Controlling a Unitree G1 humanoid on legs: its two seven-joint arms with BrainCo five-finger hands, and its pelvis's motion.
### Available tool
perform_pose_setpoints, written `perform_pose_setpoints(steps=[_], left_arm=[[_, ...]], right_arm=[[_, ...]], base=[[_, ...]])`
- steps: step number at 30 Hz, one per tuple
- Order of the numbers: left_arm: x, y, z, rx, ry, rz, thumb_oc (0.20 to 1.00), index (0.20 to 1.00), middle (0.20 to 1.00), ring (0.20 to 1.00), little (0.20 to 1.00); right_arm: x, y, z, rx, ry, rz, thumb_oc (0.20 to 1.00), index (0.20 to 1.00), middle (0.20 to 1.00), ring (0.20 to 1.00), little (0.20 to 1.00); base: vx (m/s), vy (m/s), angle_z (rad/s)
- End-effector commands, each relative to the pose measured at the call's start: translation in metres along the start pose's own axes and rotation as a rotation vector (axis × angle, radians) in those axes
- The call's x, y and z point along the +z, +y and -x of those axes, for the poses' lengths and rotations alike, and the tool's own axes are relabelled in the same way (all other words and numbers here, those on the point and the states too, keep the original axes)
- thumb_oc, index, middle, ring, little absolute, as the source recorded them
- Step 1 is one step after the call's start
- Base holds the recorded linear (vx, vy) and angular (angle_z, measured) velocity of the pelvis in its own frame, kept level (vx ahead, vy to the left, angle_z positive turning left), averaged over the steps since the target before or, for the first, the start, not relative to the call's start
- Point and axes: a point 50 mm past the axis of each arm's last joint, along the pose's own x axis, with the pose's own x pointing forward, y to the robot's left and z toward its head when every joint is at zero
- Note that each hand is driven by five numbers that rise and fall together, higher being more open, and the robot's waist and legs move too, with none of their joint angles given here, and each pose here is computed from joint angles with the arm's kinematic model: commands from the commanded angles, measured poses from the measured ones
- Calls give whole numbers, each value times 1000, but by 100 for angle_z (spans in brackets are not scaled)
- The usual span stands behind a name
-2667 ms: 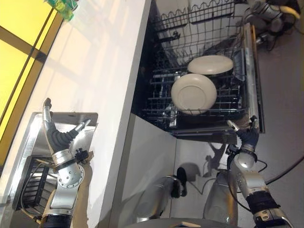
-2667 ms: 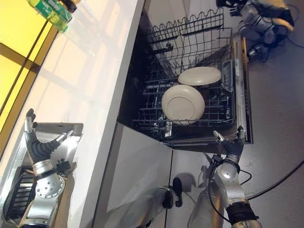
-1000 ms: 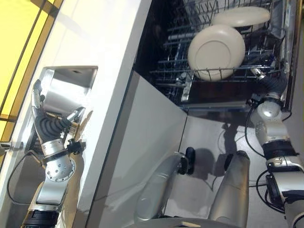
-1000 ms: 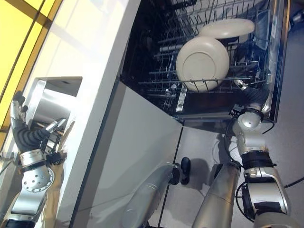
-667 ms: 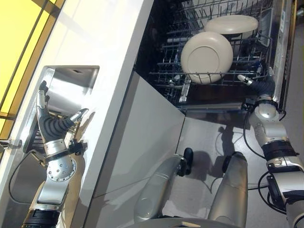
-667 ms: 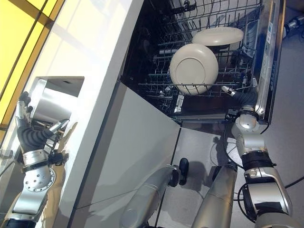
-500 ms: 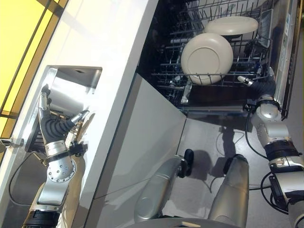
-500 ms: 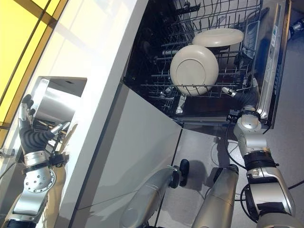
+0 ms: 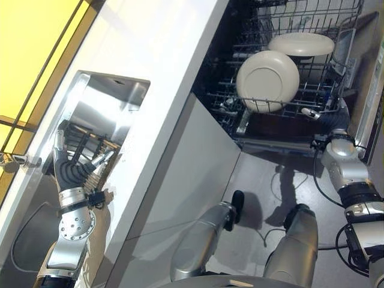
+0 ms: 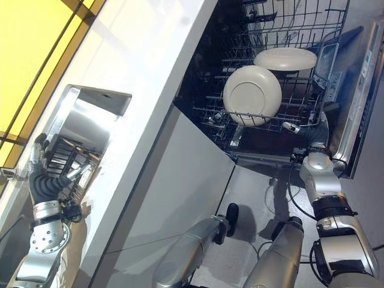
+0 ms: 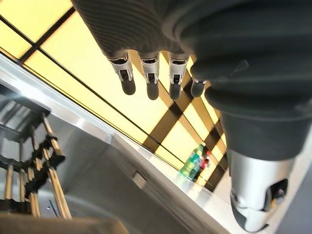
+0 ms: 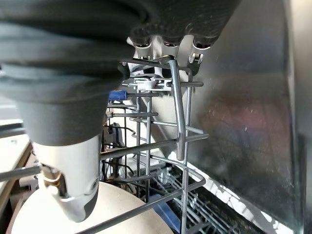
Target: Pick up plates and place into dishwasher.
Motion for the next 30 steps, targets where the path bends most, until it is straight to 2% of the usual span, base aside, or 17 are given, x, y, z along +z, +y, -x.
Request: perform_pose_setpoints(steps=[1,22,30], left_arm=[[20,20,-18,63,-118,32,1000,1000,1000,1000,1000],[21,30,-9,-7,-158,44,1000,1000,1000,1000,1000],[23,33,-9,-17,-184,55,1000,1000,1000,1000,1000]], right_arm=[[111,64,-8,293,-362,-105,1000,1000,1000,1000,1000],[139,104,1,354,-403,-171,1000,1000,1000,1000,1000],[155,109,0,345,-437,-191,1000,1000,1000,1000,1000]], base=[[9,28,23],[2,15,46],[-37,-8,5]])
